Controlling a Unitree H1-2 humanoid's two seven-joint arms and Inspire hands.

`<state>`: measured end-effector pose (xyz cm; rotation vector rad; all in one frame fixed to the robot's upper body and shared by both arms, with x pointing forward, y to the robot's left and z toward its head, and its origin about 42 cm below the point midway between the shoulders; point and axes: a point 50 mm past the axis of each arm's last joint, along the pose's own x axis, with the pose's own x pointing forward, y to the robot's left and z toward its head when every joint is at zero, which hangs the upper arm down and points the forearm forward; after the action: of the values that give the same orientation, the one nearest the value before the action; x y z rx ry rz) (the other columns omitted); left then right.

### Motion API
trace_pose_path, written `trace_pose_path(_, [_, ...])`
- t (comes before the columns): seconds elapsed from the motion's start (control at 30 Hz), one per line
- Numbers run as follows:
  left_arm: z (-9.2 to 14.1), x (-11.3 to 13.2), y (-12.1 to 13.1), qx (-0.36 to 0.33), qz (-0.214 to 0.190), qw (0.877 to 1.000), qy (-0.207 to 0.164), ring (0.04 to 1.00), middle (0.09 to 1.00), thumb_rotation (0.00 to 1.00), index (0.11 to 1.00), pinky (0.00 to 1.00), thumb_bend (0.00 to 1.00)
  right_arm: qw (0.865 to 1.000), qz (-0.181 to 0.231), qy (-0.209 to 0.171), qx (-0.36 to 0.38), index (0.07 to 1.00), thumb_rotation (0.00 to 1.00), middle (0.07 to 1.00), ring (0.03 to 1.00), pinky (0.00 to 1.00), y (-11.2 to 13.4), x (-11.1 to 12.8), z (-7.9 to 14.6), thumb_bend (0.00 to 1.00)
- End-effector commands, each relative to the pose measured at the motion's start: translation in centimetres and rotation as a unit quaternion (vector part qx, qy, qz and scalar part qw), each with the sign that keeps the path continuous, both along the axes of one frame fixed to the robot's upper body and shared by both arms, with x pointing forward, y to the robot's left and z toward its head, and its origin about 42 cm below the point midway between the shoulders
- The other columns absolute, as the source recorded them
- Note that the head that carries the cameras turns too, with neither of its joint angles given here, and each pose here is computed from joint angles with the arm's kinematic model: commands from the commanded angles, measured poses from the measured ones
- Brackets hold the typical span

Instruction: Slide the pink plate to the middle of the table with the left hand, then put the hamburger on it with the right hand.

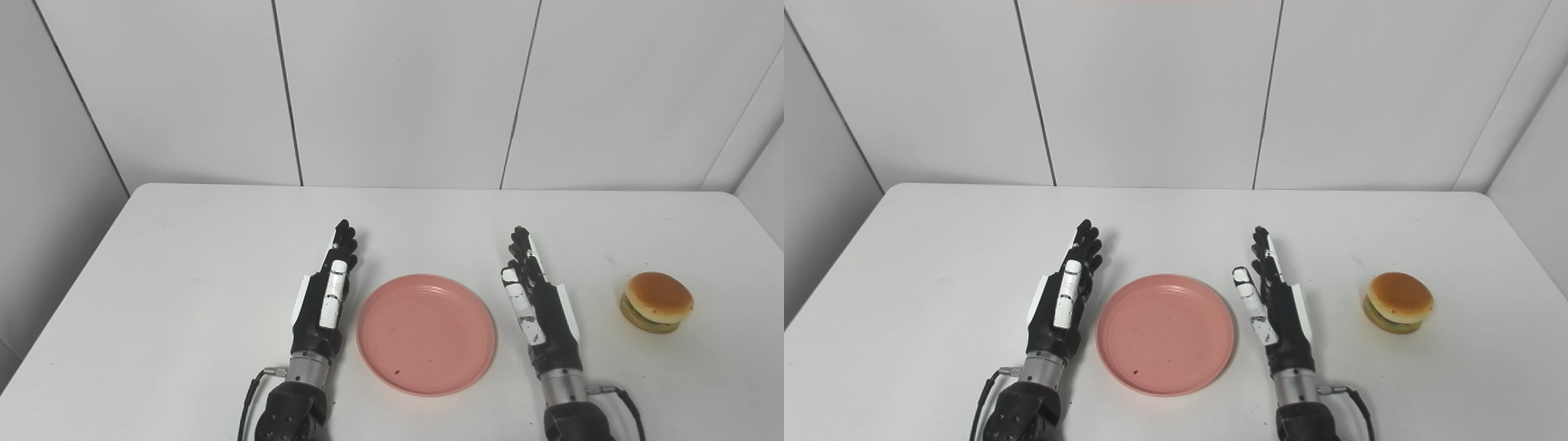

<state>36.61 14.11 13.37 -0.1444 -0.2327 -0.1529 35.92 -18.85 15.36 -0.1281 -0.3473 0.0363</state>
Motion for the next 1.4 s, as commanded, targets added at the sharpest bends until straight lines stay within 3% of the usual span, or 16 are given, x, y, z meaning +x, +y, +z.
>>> trace_pose_path(0.0, [-5.0,-2.7,0.7,0.001,0.010,0.996,0.083,1.000,1.000,1.00,1.000,1.00,0.51,0.996,-0.019,-0.072,-0.038,0.963,0.87,0.967,0.955,0.92,-0.7,0.2,3.6,0.60])
trace_pose_path(0.13, [-4.8,-2.8,1.1,0.002,0.006,0.996,0.087,1.000,1.000,1.00,1.000,1.00,0.51,0.984,-0.049,-0.092,-0.144,0.954,0.89,0.962,0.949,0.92,-3.3,-0.3,6.8,0.60])
trace_pose_path(0.3, [-4.7,-2.8,1.1,0.002,0.006,0.995,0.095,1.000,1.000,1.00,1.000,1.00,0.51,0.964,-0.080,-0.109,-0.230,0.946,0.82,0.958,0.947,0.90,-7.0,-0.3,9.3,0.62])
trace_pose_path(0.43, [-4.7,-2.7,1.2,0.000,0.005,0.995,0.100,1.000,1.000,1.00,1.000,1.00,0.51,0.954,-0.103,-0.087,-0.268,0.947,0.80,0.961,0.950,0.90,-9.6,-0.3,10.5,0.66])
trace_pose_path(0.63, [-4.8,-2.6,1.5,0.001,0.007,0.995,0.104,1.000,1.000,1.00,1.000,1.00,0.52,0.936,-0.113,-0.072,-0.325,0.902,0.69,0.919,0.891,0.80,-12.7,-0.3,11.6,0.65])
trace_pose_path(0.93, [-5.0,-2.4,2.3,0.004,0.003,0.994,0.105,1.000,1.000,1.00,1.000,1.00,0.53,0.914,-0.122,-0.013,-0.386,0.891,0.60,0.906,0.861,0.74,-15.0,0.7,11.5,0.70])
trace_pose_path(1.1, [-5.0,-2.2,3.3,0.004,-0.013,0.995,0.102,1.000,1.000,1.00,1.000,1.00,0.54,0.896,-0.128,0.006,-0.426,0.894,0.58,0.902,0.853,0.73,-15.3,1.3,11.8,0.71])
trace_pose_path(1.37, [-5.0,-1.9,4.1,-0.002,-0.025,0.995,0.097,1.000,1.000,1.00,1.000,1.00,0.54,0.866,-0.148,0.030,-0.477,0.888,0.61,0.893,0.842,0.72,-16.3,1.9,12.0,0.74])
